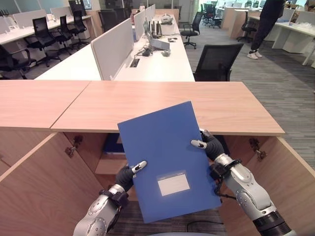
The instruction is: Put the empty folder in the office cabinet
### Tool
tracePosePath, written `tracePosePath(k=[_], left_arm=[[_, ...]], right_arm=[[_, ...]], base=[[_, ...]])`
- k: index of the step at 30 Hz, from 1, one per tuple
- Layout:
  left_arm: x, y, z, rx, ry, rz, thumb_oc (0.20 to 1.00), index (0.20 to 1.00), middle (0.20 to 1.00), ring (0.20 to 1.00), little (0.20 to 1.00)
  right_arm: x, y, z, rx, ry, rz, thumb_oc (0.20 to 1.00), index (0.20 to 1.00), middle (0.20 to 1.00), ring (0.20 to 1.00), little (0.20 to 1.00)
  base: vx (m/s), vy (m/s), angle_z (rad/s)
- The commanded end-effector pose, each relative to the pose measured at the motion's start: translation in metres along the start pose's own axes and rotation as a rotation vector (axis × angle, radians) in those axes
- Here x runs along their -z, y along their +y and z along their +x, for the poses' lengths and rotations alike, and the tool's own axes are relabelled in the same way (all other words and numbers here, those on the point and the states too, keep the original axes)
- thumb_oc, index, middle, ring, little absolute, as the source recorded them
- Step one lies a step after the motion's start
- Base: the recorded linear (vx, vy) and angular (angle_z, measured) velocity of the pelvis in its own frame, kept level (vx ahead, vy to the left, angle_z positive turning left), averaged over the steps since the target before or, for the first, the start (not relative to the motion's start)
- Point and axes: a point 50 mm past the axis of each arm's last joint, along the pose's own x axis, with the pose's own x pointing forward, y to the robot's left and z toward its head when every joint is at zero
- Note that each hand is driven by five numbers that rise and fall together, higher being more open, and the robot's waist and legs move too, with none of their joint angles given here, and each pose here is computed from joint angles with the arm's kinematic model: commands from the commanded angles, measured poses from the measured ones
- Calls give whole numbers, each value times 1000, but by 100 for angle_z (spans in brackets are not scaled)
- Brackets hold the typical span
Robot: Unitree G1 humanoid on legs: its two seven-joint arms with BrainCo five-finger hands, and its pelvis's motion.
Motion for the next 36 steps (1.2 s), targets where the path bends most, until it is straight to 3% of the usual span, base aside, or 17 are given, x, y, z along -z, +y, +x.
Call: tracePosePath(k=[1, 11, 12, 13, 20, 36], left_arm=[[-19, 10, -1, -29, -81, 54, 200, 200, 200, 200, 200], [-20, 22, -15, -77, -95, 45, 200, 200, 200, 200, 200], [-16, 28, -25, -109, -91, 22, 200, 200, 200, 200, 200], [-15, 31, -29, -118, -89, 14, 200, 200, 200, 200, 200], [-15, 38, -38, -145, -92, 0, 200, 200, 200, 200, 200], [-5, 48, -60, -196, -45, -14, 200, 200, 200, 200, 200]], right_arm=[[-38, -3, 10, 12, -208, -45, 1000, 1000, 1000, 1000, 1000], [-35, -37, -11, 163, -164, -127, 1000, 1000, 1000, 1000, 1000], [-27, -73, -31, 369, -124, -153, 1000, 1000, 1000, 1000, 1000], [-24, -86, -40, 445, -105, -162, 1000, 1000, 1000, 1000, 1000], [-7, -118, -69, 644, -30, -140, 1000, 1000, 1000, 1000, 1000], [61, -114, -113, 695, 228, 32, 1000, 1000, 1000, 1000, 1000]], base=[[0, 0, 0], [0, 0, 0], [0, 0, 0], [5, 13, 5], [0, 1, 1], [-2, 0, 1]])
